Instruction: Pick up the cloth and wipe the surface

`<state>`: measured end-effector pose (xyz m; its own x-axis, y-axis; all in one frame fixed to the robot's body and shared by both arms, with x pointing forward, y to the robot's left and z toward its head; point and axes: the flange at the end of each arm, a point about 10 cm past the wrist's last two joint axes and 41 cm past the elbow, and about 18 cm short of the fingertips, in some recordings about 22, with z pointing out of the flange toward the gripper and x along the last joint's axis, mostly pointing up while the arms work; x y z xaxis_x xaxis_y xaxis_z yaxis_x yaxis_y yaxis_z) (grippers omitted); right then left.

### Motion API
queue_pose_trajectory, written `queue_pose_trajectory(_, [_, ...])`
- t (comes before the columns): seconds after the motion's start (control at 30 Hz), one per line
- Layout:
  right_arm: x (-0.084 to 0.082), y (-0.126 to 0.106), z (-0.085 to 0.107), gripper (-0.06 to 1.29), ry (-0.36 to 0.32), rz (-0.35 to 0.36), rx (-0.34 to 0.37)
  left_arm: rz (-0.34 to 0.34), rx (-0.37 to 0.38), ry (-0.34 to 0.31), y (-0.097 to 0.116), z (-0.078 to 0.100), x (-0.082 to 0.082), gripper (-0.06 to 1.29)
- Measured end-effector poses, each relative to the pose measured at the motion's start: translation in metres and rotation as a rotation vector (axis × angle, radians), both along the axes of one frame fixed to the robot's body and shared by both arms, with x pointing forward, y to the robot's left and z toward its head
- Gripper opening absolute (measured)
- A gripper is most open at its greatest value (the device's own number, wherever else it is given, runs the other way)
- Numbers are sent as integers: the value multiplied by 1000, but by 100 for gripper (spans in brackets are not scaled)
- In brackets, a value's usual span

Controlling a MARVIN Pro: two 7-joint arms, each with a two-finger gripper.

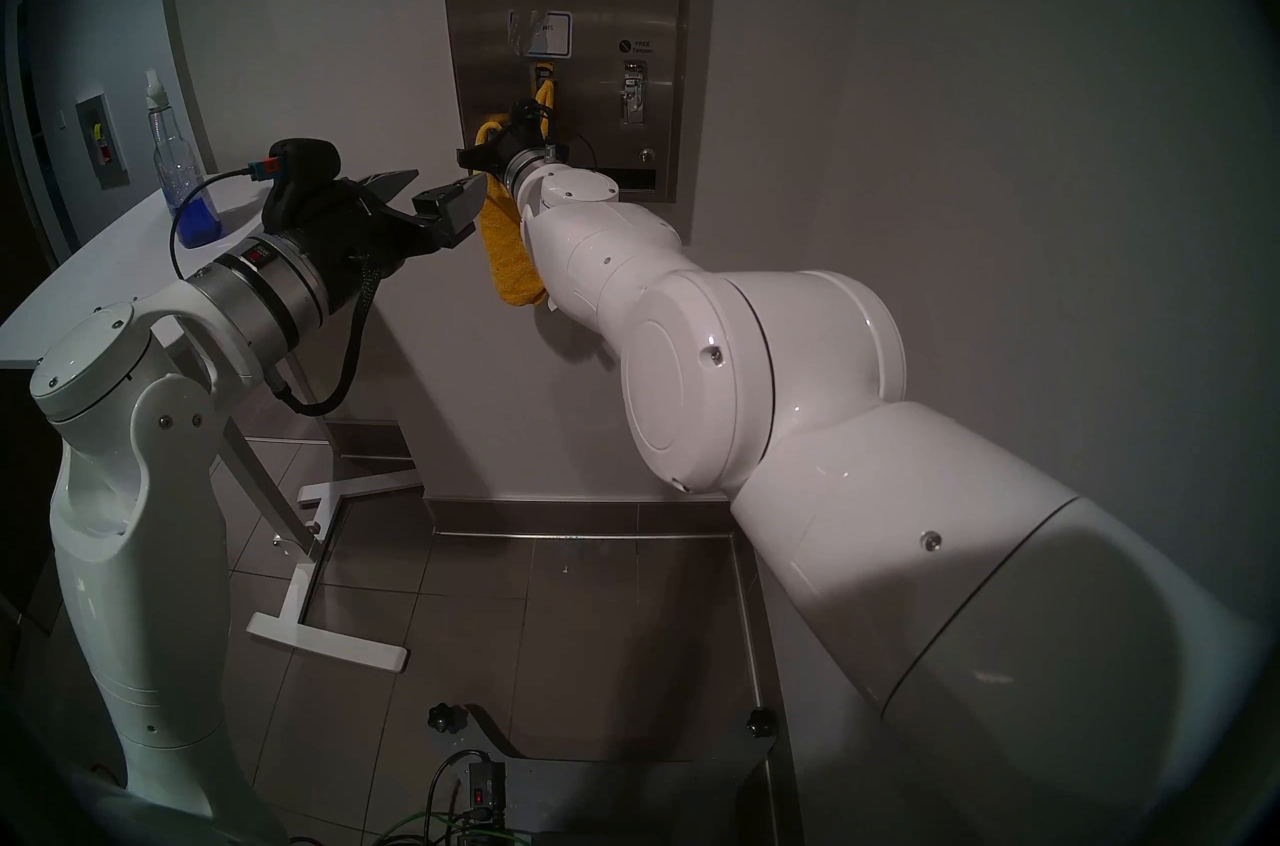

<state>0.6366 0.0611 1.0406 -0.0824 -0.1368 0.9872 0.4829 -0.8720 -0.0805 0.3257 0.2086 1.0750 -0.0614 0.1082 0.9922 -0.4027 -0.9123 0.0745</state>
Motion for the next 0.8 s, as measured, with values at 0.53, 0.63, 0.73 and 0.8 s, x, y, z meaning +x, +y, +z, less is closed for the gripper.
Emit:
queue_pose_trajectory(0.53, [2, -1, 41, -4, -122, 6, 38, -1, -3, 27, 1, -8, 3, 126])
queue_pose_trajectory(0.63, [3, -4, 64, -4, -178, -3, 57, -1, -4, 31, 1, -9, 3, 126])
queue_pose_trajectory(0.73, [3, -7, 83, -4, -224, -14, 74, -1, -4, 33, 1, -9, 3, 126])
queue_pose_trajectory(0.8, [3, -10, 98, -4, -259, -22, 86, -2, -4, 34, 1, -9, 3, 126])
